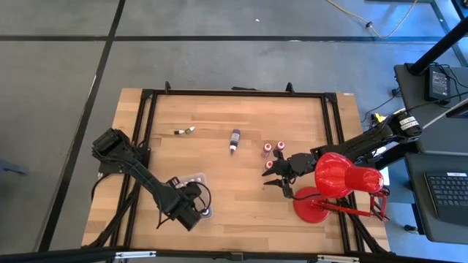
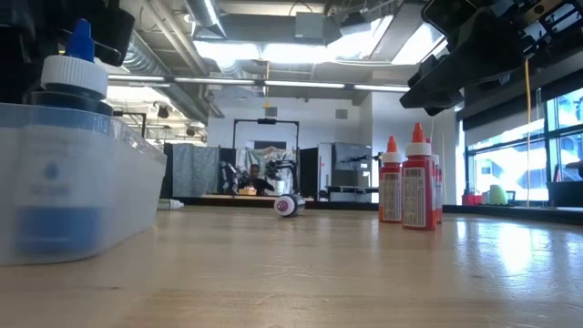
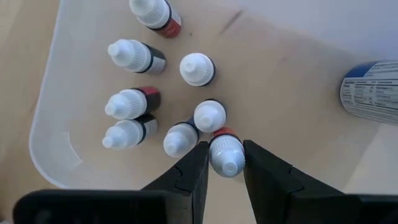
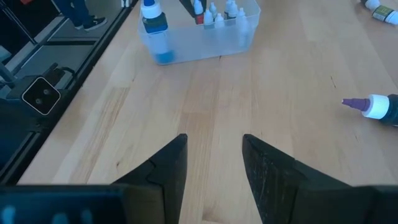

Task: Pick & Place food coloring
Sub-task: Put the small red food coloring bottle into the bin

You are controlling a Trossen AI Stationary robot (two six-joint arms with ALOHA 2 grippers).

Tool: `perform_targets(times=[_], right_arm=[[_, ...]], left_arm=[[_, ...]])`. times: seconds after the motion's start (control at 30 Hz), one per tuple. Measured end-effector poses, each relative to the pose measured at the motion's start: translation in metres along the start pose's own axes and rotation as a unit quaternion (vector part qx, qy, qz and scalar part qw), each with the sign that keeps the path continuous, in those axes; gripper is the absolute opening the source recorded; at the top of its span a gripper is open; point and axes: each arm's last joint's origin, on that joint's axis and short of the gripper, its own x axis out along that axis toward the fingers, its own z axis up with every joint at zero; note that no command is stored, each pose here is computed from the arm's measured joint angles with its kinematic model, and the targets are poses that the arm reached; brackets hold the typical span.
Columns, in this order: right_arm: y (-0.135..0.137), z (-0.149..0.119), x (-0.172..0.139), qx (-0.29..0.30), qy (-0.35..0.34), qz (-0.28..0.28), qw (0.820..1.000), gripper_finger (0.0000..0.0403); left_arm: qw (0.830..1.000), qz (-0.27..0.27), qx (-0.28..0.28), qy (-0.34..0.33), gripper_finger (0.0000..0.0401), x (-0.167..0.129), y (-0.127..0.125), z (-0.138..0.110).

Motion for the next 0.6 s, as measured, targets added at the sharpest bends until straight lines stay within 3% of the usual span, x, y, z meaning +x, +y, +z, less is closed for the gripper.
perform_targets(times=[0.6], right_arm=[[0.0000, 0.0000, 0.0000, 0.000, 0.000, 0.000, 1.000, 0.0157]], left_arm=[[1.000, -0.002, 0.002, 0.003, 0.0113, -0.0001, -0.0001, -0.0001]])
